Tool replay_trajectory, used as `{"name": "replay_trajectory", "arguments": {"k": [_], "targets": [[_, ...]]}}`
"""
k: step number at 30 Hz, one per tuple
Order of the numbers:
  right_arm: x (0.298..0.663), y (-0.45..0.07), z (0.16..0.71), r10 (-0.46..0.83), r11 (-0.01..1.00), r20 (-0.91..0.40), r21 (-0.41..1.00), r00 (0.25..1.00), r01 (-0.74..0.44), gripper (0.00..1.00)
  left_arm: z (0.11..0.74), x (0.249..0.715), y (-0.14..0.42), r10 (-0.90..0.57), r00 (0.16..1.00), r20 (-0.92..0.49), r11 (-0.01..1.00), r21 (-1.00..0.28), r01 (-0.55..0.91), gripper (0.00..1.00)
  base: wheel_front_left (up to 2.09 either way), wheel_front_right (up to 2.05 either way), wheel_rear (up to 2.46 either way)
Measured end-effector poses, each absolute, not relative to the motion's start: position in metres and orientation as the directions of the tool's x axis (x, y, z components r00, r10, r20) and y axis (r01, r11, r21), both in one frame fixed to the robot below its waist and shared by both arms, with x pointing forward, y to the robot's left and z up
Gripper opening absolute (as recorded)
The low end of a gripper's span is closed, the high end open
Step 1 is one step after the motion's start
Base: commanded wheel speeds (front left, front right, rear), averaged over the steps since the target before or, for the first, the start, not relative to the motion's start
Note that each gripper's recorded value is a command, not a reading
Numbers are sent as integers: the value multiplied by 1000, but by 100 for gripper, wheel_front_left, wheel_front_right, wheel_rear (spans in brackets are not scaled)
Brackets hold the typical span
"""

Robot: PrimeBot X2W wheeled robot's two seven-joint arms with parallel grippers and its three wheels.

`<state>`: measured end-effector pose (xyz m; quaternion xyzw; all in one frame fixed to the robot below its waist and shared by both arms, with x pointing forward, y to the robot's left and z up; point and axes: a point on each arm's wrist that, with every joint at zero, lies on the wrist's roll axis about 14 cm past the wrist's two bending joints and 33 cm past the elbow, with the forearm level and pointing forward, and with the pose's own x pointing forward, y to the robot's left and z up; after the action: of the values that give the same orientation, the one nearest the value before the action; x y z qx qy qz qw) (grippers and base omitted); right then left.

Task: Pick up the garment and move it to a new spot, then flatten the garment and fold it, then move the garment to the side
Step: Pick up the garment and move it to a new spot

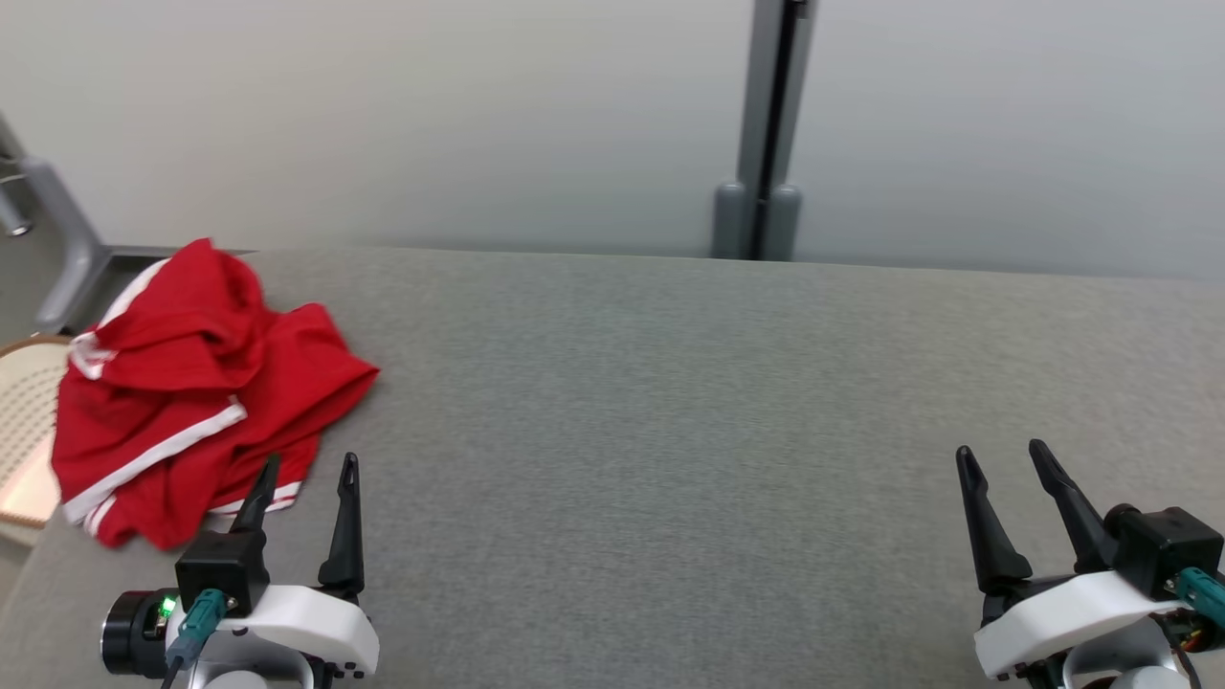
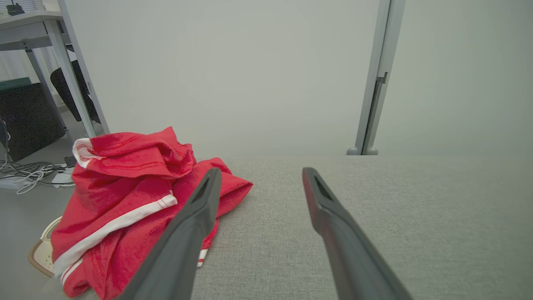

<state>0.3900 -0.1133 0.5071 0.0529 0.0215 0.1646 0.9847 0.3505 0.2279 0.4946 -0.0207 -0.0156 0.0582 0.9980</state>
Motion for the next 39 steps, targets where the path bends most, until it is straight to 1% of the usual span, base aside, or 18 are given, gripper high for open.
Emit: {"name": "replay_trajectory", "arguments": {"k": [11, 16, 22, 33, 39], "targets": [[398, -33, 515, 531, 845, -15, 87, 847, -528, 100, 495, 303, 294, 321, 947, 30, 946, -47, -319, 100, 0, 0, 0], [398, -9, 517, 587, 807, -15, 79, 809, -585, 100, 492, 285, 309, 380, 925, 22, 924, -55, -379, 100, 0, 0, 0], [398, 0, 518, 607, 793, -18, 77, 794, -605, 100, 492, 278, 314, 405, 914, 22, 913, -62, -403, 100, 0, 0, 0], [399, -3, 516, 604, 796, -31, 81, 797, -600, 100, 491, 282, 312, 398, 917, 16, 916, -68, -396, 100, 0, 0, 0], [415, -6, 512, 602, 797, -41, 84, 797, -598, 100, 500, 318, 310, 348, 937, 24, 936, -67, -345, 100, 0, 0, 0]]}}
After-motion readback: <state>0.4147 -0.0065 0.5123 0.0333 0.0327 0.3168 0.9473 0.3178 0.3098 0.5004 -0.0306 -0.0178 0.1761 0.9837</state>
